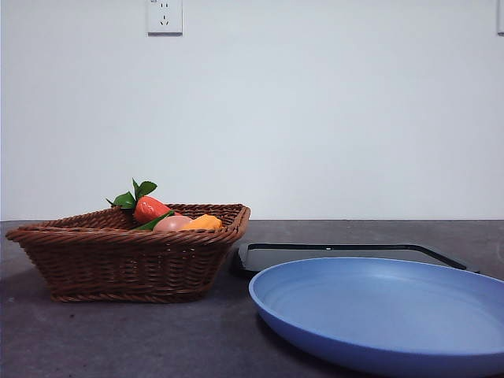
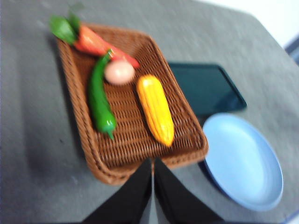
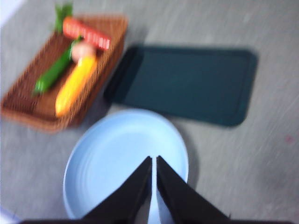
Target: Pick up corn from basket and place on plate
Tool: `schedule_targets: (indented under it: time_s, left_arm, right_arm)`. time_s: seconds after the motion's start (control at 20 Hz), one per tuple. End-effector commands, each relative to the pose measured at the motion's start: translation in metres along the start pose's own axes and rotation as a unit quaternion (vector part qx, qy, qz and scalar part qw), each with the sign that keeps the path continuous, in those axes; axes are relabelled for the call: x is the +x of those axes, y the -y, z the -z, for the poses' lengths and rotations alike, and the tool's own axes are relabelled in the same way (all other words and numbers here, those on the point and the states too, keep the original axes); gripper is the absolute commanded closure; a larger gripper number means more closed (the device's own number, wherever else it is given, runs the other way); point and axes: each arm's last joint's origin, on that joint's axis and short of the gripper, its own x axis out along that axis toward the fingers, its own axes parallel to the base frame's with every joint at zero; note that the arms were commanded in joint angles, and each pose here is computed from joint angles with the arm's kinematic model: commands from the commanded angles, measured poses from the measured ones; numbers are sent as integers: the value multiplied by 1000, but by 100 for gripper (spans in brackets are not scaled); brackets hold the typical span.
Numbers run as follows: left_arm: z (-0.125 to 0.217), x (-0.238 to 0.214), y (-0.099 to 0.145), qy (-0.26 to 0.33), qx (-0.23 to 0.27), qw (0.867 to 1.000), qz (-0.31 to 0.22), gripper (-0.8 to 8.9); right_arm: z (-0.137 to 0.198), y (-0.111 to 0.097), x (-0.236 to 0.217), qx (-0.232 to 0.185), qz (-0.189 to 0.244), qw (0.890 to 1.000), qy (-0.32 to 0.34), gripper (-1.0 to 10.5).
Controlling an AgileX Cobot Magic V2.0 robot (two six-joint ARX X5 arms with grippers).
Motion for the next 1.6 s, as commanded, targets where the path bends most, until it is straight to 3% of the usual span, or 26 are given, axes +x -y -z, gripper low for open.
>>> schedule_targets:
  time_s: [0.05, 0.3, 0.35, 0.45, 0.55, 0.95, 1.3, 1.6]
  left_arm:
    - [-1, 4, 2, -30, 34, 999, 16, 806]
    - [1, 13, 1, -61, 32, 997, 29, 783]
    - [1, 13, 1, -61, 31, 997, 29, 725]
    - [0, 13, 1, -60, 30, 997, 29, 519]
    - [-1, 13, 2, -55, 24, 998, 30, 397]
    - [-1, 13, 2, -55, 22, 998, 30, 397]
    - [-1, 14, 4, -58, 26, 997, 37, 397]
    - [-1, 14, 4, -58, 26, 997, 37, 397]
  right_arm:
    - [-4, -3, 2, -32, -14, 999, -25, 945]
    - [-6, -3, 11, -34, -25, 998, -41, 932]
    - [-6, -3, 11, -34, -25, 998, -41, 878]
    - [-6, -3, 11, -32, -24, 998, -41, 703]
    - [-6, -3, 11, -29, -21, 998, -42, 653]
    - [-14, 19, 55, 39, -6, 991, -128, 657]
    - [-10, 53, 124, 79, 14, 971, -224, 658]
    - [4, 60, 166, 81, 5, 956, -280, 698]
